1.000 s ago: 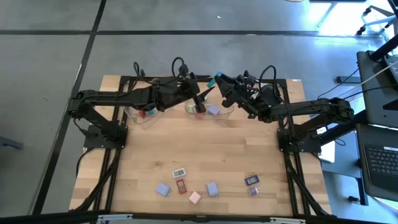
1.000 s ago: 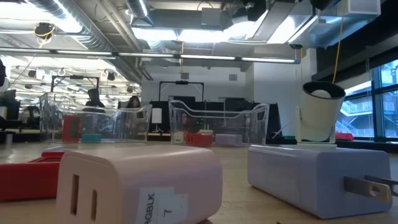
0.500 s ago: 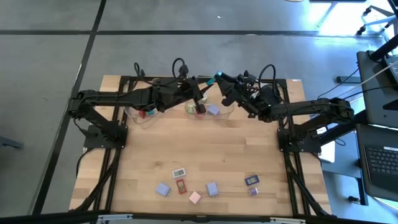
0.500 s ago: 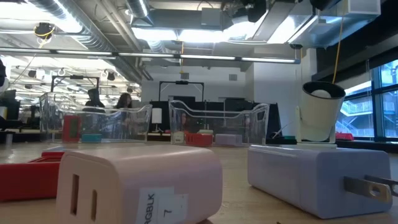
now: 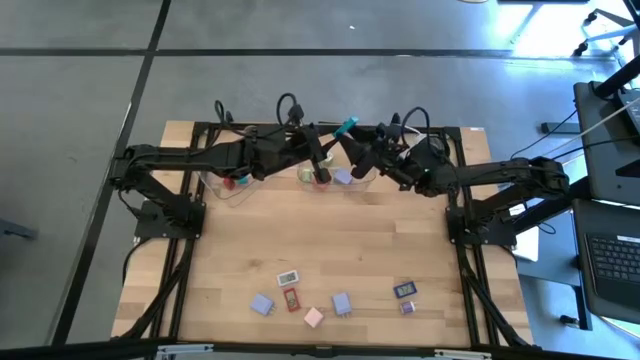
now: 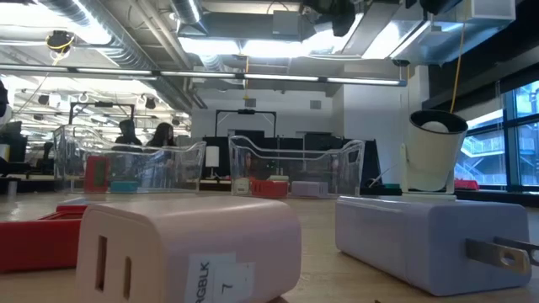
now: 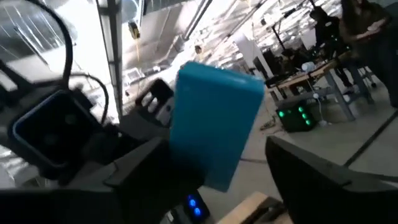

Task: Pick & Place Office items
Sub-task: Put the blue digital timer into the left transparent bin

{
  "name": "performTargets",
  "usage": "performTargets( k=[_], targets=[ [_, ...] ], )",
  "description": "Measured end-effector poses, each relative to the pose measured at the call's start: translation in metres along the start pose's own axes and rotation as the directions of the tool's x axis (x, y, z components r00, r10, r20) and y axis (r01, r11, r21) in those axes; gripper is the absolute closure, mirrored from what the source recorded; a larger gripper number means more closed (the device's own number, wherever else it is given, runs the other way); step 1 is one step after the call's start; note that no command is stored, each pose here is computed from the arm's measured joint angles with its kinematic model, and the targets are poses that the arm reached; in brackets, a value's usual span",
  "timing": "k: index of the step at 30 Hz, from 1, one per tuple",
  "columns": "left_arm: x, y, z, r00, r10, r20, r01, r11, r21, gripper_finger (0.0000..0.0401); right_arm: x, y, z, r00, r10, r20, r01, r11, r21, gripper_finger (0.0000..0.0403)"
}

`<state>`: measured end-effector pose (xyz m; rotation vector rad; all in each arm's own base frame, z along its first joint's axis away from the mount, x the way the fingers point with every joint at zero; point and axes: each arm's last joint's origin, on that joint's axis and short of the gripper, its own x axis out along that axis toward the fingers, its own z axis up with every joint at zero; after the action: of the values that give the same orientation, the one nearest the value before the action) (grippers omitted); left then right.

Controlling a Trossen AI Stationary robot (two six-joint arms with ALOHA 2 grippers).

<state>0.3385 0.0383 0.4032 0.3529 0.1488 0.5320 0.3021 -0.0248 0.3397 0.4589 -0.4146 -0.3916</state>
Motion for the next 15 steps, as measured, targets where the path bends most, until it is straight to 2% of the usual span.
performTargets(
  k=[6,15],
  targets=[
    [-0.004,0.001,-0.002,0.999,-0.008,-0.038,0.007,0.999,-0.045,0.0338,-0.009,-0.001,0.007,0.994,-0.041,-0.097,0.036,0.998,-0.053,0.0068],
    [-0.022,0.027,-0.001,0.994,0.013,-0.11,-0.032,0.984,-0.178,0.0338,-0.036,-0.002,0.036,0.977,-0.069,-0.201,0.055,0.996,-0.073,0.0061]
  ],
)
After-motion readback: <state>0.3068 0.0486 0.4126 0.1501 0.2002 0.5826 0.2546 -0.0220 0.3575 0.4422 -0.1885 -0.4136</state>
